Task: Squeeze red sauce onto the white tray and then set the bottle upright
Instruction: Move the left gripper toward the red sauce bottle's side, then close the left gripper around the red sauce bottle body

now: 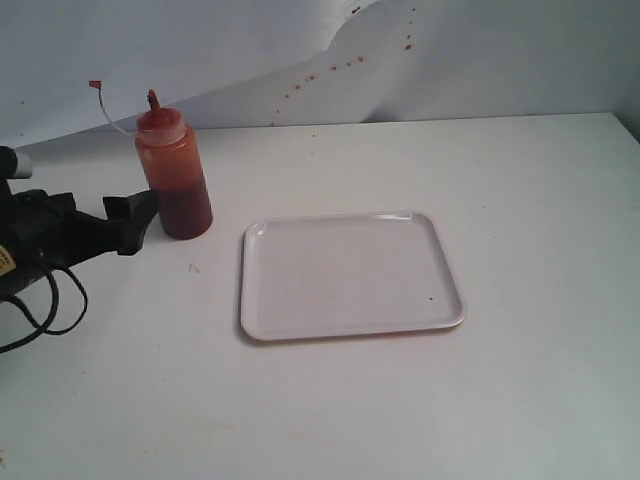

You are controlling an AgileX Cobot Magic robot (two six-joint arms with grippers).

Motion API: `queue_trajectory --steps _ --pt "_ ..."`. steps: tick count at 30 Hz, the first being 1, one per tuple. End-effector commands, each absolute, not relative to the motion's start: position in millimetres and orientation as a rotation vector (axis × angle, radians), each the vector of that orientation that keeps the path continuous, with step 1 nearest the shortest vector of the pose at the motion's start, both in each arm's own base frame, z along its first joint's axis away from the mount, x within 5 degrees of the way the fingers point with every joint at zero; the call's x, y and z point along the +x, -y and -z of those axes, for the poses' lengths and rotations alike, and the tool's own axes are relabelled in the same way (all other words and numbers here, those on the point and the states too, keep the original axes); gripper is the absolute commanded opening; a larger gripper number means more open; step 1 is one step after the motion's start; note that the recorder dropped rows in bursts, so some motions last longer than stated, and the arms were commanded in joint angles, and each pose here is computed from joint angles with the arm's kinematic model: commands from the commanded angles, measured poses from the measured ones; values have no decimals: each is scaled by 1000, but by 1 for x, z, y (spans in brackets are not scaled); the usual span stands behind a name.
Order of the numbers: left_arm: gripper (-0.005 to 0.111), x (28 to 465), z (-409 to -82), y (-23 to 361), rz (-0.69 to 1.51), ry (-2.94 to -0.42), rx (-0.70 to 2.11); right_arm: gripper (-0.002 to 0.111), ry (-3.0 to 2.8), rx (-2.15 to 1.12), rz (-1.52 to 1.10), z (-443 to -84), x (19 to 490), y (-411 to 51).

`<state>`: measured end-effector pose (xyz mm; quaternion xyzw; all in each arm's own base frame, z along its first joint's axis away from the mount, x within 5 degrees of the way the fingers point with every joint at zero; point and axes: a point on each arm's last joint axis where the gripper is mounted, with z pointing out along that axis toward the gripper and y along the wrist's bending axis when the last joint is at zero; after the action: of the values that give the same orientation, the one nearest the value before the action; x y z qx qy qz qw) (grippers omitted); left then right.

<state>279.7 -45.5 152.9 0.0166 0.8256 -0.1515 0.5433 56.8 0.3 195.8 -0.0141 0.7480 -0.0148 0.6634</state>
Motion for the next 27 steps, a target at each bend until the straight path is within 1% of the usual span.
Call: queue_trajectory --steps 1,7,9,14,21,27 --pt "104 285 -139 44 376 -1948 -50 0 -1697 -27 33 -194 57 0" --pt "104 294 -136 47 404 -1863 -29 0 -1697 -25 31 -194 57 0" --pt "104 306 -128 48 340 -1880 61 0 -1697 -25 31 -194 57 0" --pt "104 329 -110 60 383 -1868 198 0 -1697 -25 31 -194 57 0" --pt "104 371 -81 65 387 -1860 211 0 -1697 -27 33 -194 57 0" --pt "104 388 -65 67 381 -1856 220 0 -1697 -27 33 -194 57 0"
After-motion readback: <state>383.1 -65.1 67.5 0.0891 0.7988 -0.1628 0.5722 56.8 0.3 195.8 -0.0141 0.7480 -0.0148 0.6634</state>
